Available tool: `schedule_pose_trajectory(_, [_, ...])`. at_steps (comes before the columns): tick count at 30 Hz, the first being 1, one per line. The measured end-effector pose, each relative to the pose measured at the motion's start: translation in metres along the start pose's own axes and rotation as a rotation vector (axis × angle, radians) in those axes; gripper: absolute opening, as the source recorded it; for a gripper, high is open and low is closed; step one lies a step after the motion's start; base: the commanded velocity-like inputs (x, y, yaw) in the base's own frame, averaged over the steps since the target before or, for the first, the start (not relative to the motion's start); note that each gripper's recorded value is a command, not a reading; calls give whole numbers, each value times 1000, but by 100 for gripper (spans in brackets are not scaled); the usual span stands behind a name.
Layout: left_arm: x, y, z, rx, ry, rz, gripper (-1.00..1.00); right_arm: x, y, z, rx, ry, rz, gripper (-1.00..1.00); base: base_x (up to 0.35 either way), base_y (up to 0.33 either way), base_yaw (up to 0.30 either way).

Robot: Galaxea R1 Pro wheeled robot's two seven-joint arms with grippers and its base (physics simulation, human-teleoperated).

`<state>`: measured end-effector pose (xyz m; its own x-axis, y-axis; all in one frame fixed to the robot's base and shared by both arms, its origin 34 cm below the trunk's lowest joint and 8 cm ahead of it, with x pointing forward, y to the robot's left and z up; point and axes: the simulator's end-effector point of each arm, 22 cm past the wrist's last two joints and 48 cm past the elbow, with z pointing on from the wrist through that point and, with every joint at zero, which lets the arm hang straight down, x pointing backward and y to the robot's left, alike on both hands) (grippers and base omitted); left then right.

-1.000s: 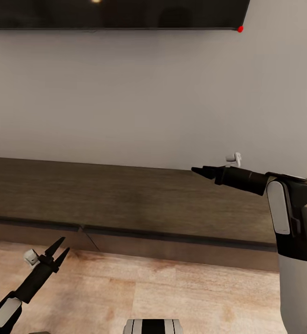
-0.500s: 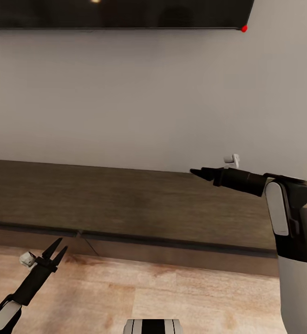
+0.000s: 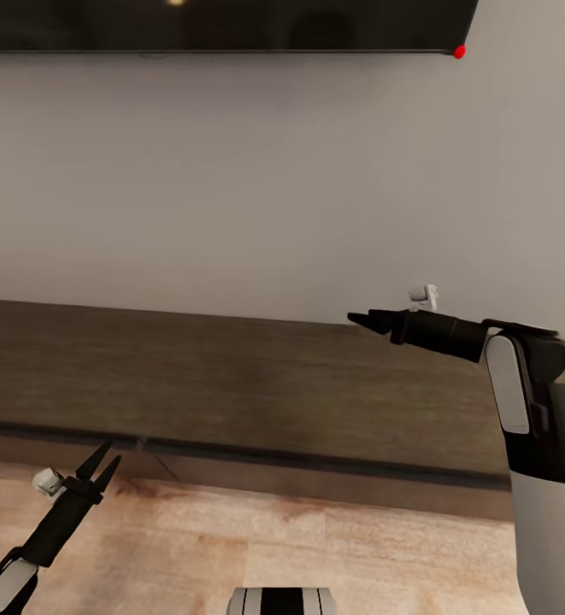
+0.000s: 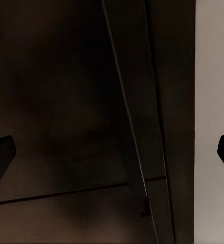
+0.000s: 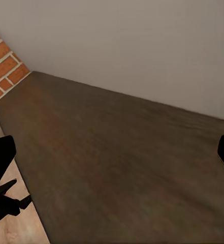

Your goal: Place each of the two pumpkins and all three candles from the living room inside a cabinet in the living room (use any cabinet), then make sure every cabinet is closed, and position the cauldron so it is next to a table in the living room.

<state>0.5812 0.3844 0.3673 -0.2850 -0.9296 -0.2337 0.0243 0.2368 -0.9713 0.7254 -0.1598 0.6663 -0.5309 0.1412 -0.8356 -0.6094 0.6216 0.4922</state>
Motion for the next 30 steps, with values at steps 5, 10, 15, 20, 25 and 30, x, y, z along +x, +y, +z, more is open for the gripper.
schedule_pose_trajectory(5, [0, 2, 0, -9, -1, 7, 100, 0, 0, 0, 1, 0, 0, 100, 23, 0, 0])
schedule_pose_trajectory(10, [0, 3, 0, -14, 0, 7, 100, 0, -1, -1, 2, 0, -1, 100, 6, 0, 0])
schedule_pose_trajectory(15, [1, 5, 0, -20, -2, 8, 100, 0, -1, -1, 2, 0, -1, 100, 24, 0, 0])
schedule_pose_trajectory(20, [1, 7, 0, -31, -4, 8, 100, 0, -1, -1, 2, 0, -1, 100, 11, 0, 0])
schedule_pose_trajectory(25, [1, 8, 0, -35, -4, 7, 100, 0, -1, -1, 3, 1, -1, 100, 3, 0, 0])
schedule_pose_trajectory(30, [1, 9, 0, -37, -3, 8, 100, 0, -2, -2, 4, 2, -1, 100, 0, 0, 0])
